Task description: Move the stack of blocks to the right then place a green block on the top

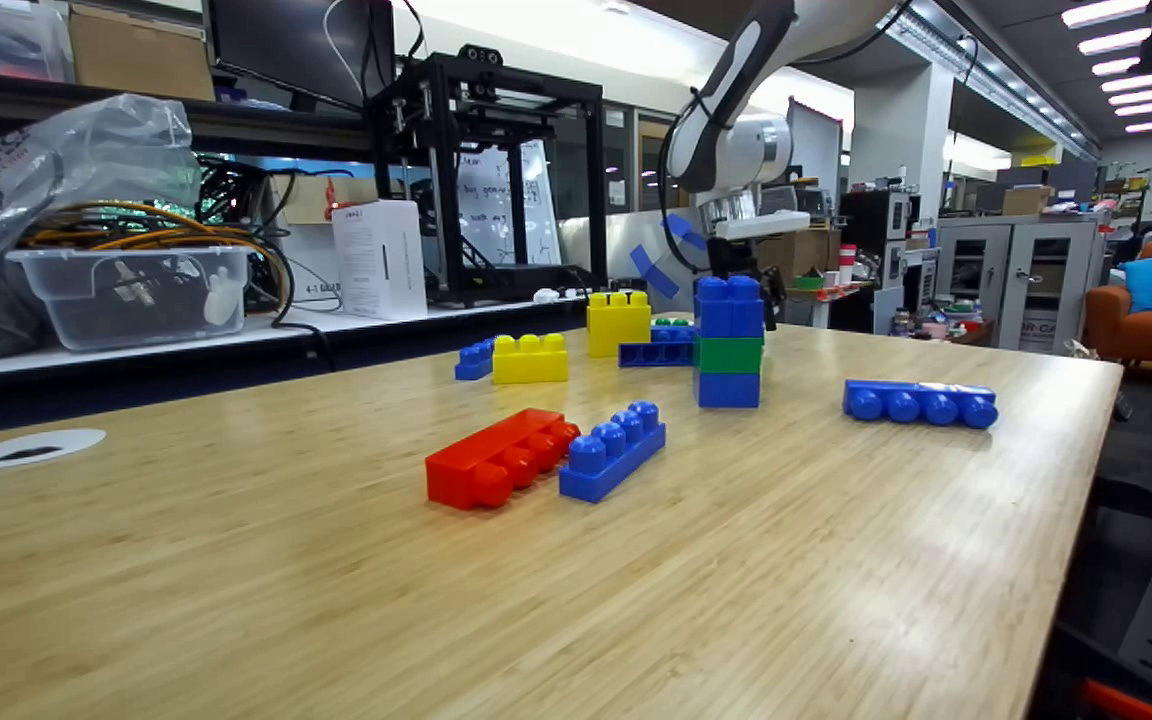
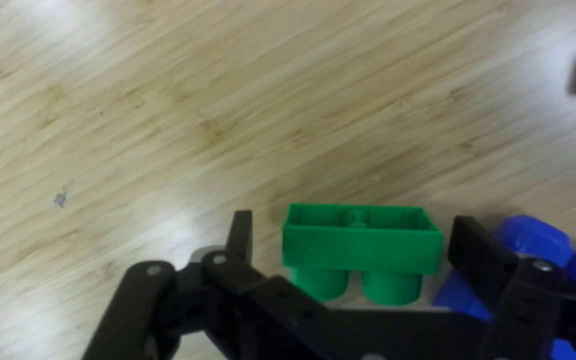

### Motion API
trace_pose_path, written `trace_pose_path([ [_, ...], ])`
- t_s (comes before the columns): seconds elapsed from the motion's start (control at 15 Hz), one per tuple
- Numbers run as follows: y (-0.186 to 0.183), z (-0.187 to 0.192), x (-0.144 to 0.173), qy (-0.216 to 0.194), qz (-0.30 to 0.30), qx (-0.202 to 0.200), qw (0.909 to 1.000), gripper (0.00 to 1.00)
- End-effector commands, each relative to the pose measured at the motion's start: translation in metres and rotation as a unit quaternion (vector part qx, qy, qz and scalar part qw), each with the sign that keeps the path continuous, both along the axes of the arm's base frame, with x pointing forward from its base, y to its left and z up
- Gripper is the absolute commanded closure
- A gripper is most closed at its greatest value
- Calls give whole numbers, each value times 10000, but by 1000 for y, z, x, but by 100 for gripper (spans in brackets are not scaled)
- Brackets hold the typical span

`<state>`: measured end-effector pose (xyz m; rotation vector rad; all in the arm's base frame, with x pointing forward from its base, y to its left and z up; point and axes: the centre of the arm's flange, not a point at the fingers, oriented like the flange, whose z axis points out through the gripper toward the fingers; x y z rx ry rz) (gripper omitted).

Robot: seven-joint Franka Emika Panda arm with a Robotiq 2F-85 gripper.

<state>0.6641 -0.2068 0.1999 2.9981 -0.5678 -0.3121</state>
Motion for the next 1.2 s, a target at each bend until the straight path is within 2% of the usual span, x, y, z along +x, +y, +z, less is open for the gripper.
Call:
trace_pose_path([
  [0.0, -5, 1, 10, -207, -41, -9, 9998, 0],
  [0.47, -10, 10, 12, -297, -38, 14, 9996, 0],
  [1.13, -9, 6, 13, -168, 200, 476, 9985, 0],
])
